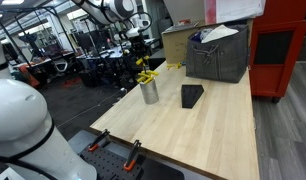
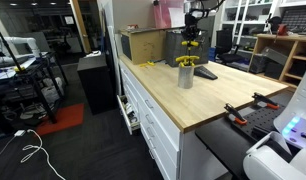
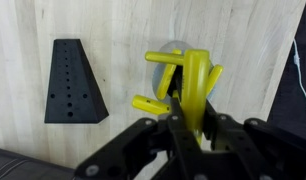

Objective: Remove the wrench from the black stand and put it in the silver holder.

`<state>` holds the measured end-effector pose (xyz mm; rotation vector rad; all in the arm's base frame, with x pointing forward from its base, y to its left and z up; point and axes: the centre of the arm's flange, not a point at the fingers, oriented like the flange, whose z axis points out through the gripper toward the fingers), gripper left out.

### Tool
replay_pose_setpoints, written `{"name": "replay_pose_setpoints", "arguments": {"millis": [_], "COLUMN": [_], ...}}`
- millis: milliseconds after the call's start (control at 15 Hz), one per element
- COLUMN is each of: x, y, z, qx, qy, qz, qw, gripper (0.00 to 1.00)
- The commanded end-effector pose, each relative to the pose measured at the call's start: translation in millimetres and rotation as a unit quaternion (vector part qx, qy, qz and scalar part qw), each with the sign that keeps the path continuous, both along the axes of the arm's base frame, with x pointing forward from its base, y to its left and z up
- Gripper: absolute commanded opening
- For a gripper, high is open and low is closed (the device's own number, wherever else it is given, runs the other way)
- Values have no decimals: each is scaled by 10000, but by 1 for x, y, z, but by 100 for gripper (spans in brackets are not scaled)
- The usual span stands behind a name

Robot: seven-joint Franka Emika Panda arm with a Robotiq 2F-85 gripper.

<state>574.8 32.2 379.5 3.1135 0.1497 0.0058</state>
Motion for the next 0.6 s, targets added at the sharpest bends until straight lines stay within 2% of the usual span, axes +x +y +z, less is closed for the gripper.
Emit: {"name": "replay_pose_setpoints", "arguments": {"millis": [0, 200, 533], "x": [3, 7, 5], "y": [6, 13, 17], "z": [-3, -10, -29], "qx": [112, 53, -1], "qy": [-143, -209, -38], "qz": [7, 4, -202], "qw": [9998, 9998, 9998], "gripper": [6, 6, 6]}}
